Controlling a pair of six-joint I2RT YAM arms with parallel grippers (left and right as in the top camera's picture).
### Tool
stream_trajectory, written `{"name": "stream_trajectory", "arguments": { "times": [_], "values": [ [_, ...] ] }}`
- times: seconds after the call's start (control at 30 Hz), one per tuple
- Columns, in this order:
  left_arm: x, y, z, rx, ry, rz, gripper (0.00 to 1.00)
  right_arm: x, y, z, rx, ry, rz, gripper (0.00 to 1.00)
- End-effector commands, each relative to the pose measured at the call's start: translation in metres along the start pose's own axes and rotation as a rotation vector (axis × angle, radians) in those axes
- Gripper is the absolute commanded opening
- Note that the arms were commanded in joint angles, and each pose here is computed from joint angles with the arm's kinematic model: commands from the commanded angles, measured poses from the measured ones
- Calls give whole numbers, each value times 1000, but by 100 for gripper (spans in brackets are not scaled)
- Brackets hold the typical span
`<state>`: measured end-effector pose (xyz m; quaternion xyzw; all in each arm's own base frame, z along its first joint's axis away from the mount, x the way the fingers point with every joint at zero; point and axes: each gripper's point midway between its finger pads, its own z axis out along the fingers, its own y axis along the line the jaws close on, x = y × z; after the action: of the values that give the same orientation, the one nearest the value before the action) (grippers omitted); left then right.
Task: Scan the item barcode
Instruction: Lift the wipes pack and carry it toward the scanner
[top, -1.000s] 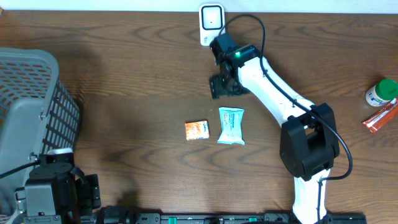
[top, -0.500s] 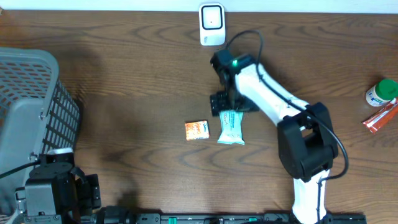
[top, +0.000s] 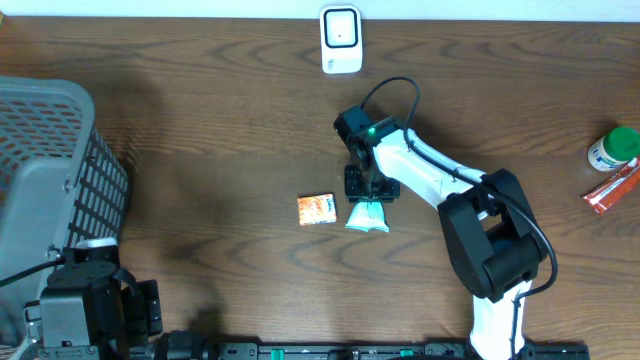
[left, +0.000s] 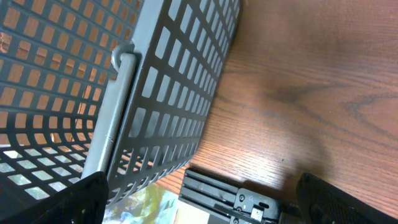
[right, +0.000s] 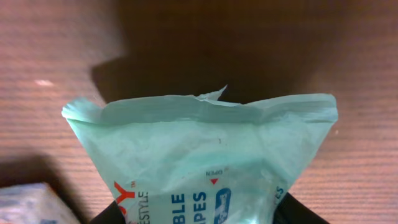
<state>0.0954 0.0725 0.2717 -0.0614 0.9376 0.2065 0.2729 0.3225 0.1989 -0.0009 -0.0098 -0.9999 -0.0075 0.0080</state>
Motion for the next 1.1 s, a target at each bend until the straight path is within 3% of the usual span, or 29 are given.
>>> {"name": "stream_trajectory", "arguments": {
  "times": [0.0,0.2,0.3,0.37,0.6,0.7,0.77,0.87,1.07],
  "values": [
    [0,0,-1,0,-5,-3,96,-47,14,-18,-62,-111,-46,39],
    [0,0,-1,0,-5,-3,96,-124,39,-72,-184,-392,-118,44],
    [0,0,-1,0,-5,-3,96,-132,40,-75,-195,-424,-113,80],
    [0,0,-1,0,-5,-3,96,-131,39,-75,-184,-423,-132,97],
    [0,0,-1,0,-5,-3,96,-110,39,-79,-270,-317,-145,99],
    [0,0,-1,0,-5,-3,96,-127,27,-82,-294,-353,-148,99],
    [0,0,-1,0,-5,-3,96,-140,28,-88,-328,-415,-299,99],
    [0,0,-1,0,-5,-3,96,-151,23,-89,-363,-439,-277,99],
    [0,0,-1,0,-5,-3,96,-165,44,-73,-594,-452,-386,99]
  ]
}}
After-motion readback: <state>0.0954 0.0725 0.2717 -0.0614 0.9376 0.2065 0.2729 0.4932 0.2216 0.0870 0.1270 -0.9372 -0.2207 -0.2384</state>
